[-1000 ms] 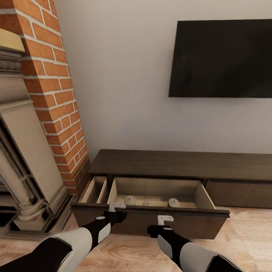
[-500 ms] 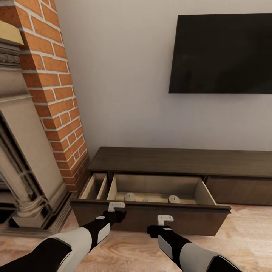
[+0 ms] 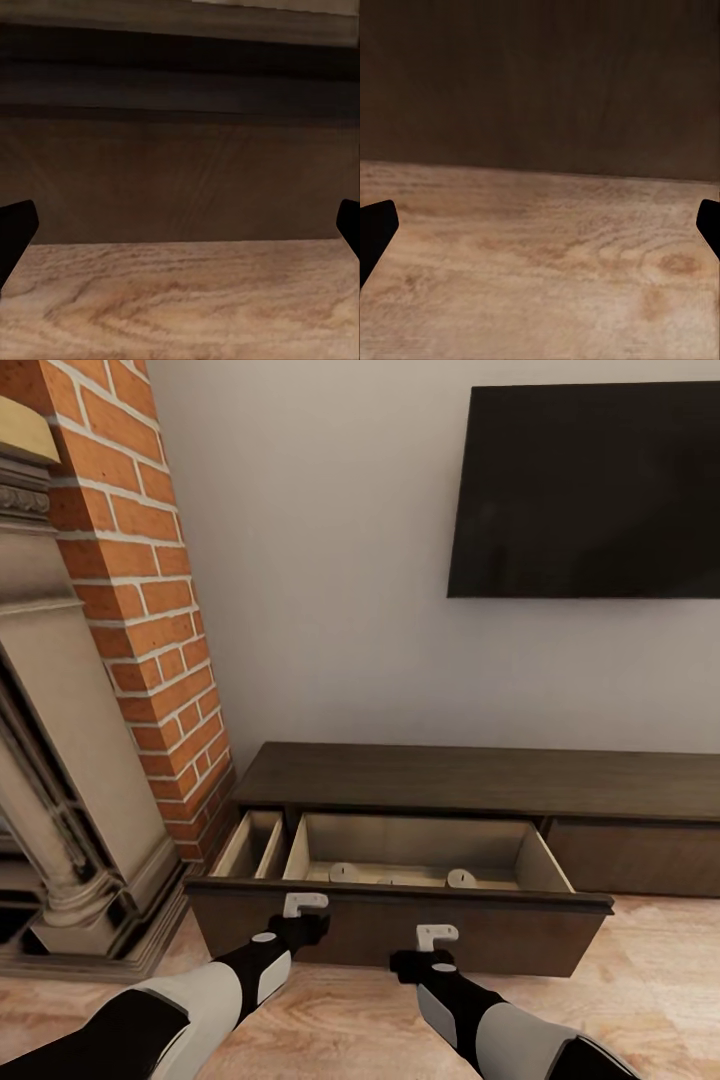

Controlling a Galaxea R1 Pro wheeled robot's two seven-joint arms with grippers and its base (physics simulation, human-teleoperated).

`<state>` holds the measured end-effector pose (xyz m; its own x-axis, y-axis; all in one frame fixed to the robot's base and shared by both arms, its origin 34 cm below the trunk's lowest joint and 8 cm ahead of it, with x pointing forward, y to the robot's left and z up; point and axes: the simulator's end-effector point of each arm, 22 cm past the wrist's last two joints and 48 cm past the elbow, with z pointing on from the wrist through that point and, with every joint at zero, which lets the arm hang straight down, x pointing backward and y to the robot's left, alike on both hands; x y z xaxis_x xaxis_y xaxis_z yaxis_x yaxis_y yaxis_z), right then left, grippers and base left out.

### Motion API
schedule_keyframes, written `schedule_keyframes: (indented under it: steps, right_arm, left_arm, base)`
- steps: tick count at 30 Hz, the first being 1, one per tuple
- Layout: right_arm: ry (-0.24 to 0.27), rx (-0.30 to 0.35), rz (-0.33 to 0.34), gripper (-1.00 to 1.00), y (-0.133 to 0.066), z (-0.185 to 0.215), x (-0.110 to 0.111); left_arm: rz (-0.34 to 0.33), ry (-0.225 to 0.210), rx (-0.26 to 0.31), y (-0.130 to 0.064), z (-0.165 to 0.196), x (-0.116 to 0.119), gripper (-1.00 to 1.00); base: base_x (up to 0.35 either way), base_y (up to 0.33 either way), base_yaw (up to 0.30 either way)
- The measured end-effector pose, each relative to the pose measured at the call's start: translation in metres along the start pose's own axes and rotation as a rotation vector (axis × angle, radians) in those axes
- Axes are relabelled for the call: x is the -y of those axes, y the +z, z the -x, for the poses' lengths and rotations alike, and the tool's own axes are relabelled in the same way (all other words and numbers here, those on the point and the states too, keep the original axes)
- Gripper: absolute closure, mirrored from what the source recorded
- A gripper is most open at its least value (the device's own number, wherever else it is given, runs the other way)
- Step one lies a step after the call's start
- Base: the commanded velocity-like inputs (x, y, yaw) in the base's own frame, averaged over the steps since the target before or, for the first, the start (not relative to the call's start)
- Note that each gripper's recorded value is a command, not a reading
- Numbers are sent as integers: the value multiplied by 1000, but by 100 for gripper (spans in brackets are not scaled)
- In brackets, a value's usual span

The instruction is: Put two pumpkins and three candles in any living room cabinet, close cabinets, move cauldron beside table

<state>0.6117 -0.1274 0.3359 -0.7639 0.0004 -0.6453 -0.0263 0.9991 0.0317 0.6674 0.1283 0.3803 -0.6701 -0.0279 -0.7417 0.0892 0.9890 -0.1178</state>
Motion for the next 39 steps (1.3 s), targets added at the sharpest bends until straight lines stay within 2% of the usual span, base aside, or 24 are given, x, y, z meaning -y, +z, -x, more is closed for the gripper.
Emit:
schedule_keyframes:
  steps: [8, 13, 16, 20, 39]
  right_arm:
    - [3, 16, 0, -100, 0, 3, 0]
    - [7, 34, 0, -100, 6, -3, 0]
    - [16, 68, -1, -100, 10, -4, 1]
    - [18, 76, -1, -100, 15, -12, 1]
    - [19, 24, -2, -100, 34, -45, 2]
  left_arm:
    - [1, -2, 19, 0, 3, -1, -100]
    - [2, -3, 36, 4, -7, -2, -100]
    - [2, -4, 33, 7, -20, -3, -100]
    - [2, -4, 31, 11, -30, -4, -100]
    - [4, -15, -20, 27, -66, -7, -100]
  base:
    - [0, 0, 0]
    - [0, 0, 0]
    - [0, 0, 0]
    - [0, 0, 0]
    - [0, 0, 0]
